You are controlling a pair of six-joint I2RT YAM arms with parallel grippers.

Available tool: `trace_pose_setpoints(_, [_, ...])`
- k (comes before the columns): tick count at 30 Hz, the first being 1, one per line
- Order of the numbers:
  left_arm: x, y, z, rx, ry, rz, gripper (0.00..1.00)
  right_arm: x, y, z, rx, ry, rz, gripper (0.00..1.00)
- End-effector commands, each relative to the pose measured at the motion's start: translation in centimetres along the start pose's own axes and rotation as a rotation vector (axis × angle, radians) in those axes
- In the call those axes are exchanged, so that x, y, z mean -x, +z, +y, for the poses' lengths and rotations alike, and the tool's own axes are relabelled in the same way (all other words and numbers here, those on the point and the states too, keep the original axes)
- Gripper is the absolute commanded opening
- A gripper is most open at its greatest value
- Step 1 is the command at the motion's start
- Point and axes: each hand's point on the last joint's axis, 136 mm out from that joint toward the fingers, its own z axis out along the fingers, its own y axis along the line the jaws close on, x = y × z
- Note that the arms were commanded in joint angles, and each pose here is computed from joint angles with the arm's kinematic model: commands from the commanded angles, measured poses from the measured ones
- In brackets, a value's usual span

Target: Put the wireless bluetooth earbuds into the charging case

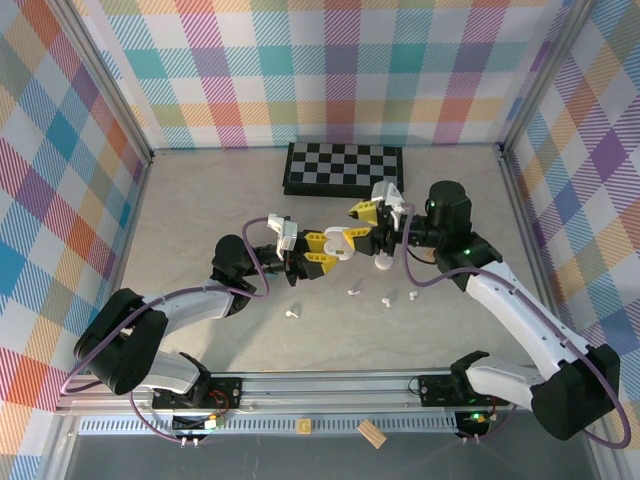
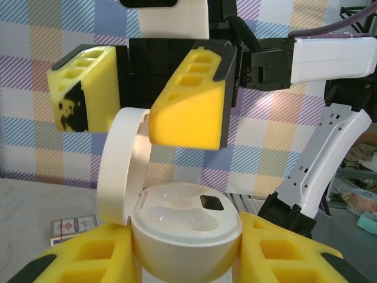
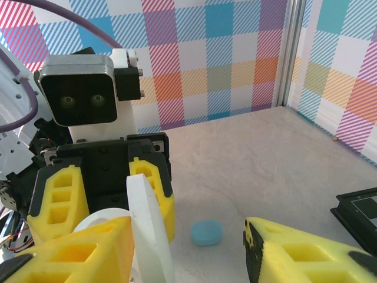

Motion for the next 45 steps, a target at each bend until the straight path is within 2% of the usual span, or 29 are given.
trace_pose_setpoints(1, [2.2,0.5,-1.5,-0.075,0.087,-0.045,0.34,-0.5,0.0,0.4,0.036,-0.044,0.039,0.51])
trace_pose_setpoints(4, [2.3,0.5,-1.5,-0.076,0.088,-0.046,0.34,-1.0,0.1,0.4,0.044,-0.053,0.064,0.49])
trace_pose_setpoints(18, [1.8,0.5,-1.1,-0.06,0.084,-0.043,0.35,-0.4,0.2,0.9,0.082,-0.035,0.042,0.09])
trace_pose_setpoints(23, [1.7,0.6,-0.6,-0.045,0.08,-0.044,0.38,-0.2,0.4,0.7,0.068,-0.035,0.03,0.02])
trace_pose_setpoints(26, [1.5,0.7,-0.3,-0.038,0.076,-0.043,0.51,-0.1,0.6,0.5,0.052,-0.031,0.02,0.0])
trace_pose_setpoints(33, [1.2,0.6,0.5,0.005,0.081,-0.043,0.67,-0.3,1.0,-0.7,-0.005,-0.023,0.017,0.0])
trace_pose_setpoints(37, [1.2,0.5,1.1,0.043,0.079,-0.053,0.68,-0.4,1.1,-1.0,-0.021,-0.025,0.022,0.0])
trace_pose_setpoints(41, [1.3,0.5,1.1,0.047,0.093,-0.048,0.62,-0.7,1.2,-0.8,-0.006,-0.02,0.027,0.0])
trace_pose_setpoints(45, [1.2,0.6,0.9,0.041,0.094,-0.031,0.6,-0.9,1.4,-0.5,0.015,-0.016,0.035,0.0])
